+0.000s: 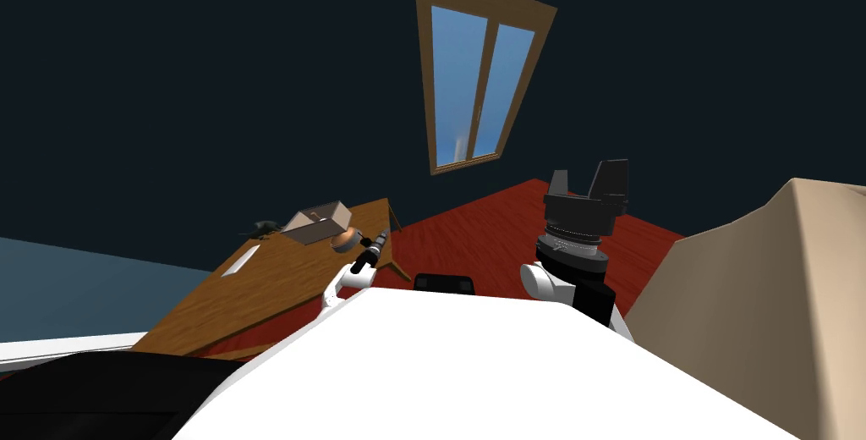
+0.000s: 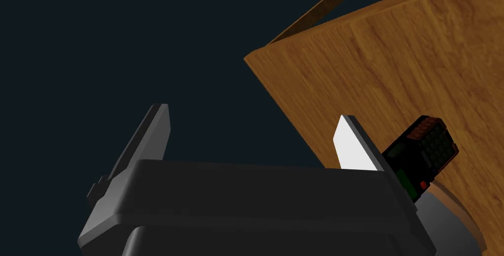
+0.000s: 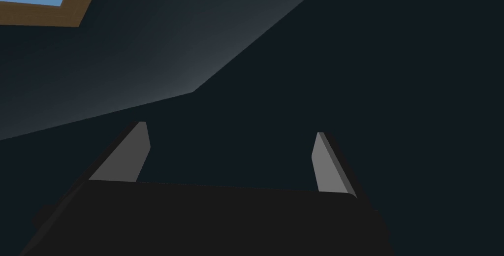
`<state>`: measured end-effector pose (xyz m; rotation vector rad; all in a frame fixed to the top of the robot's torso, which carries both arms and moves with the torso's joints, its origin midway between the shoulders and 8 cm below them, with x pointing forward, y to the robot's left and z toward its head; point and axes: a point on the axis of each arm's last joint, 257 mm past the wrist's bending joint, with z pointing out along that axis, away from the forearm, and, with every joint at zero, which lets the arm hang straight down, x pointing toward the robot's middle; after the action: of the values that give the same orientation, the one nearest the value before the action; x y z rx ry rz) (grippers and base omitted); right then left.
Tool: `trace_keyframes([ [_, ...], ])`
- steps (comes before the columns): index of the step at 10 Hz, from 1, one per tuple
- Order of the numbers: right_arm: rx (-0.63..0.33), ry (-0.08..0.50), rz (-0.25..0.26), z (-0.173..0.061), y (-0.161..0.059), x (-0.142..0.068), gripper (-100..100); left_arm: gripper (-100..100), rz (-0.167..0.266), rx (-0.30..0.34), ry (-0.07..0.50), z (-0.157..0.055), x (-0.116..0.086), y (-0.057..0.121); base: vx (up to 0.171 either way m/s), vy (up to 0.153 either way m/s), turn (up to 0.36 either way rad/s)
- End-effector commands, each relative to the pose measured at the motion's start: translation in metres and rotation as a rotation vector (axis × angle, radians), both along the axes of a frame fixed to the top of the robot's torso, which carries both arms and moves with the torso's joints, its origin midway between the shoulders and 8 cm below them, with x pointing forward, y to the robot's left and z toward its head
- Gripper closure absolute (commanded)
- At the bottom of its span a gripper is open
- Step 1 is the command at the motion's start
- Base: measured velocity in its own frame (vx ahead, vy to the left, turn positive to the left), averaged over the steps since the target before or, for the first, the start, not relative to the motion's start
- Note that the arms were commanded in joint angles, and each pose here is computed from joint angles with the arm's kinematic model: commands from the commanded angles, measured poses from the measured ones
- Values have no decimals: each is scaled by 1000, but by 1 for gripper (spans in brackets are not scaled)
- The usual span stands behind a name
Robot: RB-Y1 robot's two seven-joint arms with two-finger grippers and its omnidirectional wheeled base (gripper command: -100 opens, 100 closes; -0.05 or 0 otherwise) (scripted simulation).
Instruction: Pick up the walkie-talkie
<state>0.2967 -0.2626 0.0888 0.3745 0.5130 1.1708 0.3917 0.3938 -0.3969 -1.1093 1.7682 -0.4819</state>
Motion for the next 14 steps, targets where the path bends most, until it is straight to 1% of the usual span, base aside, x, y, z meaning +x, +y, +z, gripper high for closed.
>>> trace_keyframes([
  [1,0,0,0,0,0,0,0,-100,11,38,62,-18,-9,18,23,-34,-43],
  [2,0,0,0,0,0,0,0,-100,17,71,100,-25,-14,33,39,-46,-56],
  [3,0,0,0,0,0,0,0,-100,22,72,113,-30,-18,36,25,-31,-20],
  [5,0,0,0,0,0,0,0,-100,40,138,194,-46,-33,70,23,-27,-45],
  [7,0,0,0,0,0,0,0,-100,66,201,278,-60,-53,106,35,-21,-47],
  [9,0,0,0,0,0,0,0,-100,87,256,339,-65,-67,138,34,-7,-34],
  [11,0,0,0,0,0,0,0,-100,107,302,382,-65,-78,165,38,12,-30],
  [12,0,0,0,0,0,0,0,-100,122,335,409,-61,-85,185,42,50,-26],
  [14,0,0,0,0,0,0,0,-100,119,329,402,-63,-86,186,25,38,-6],
])
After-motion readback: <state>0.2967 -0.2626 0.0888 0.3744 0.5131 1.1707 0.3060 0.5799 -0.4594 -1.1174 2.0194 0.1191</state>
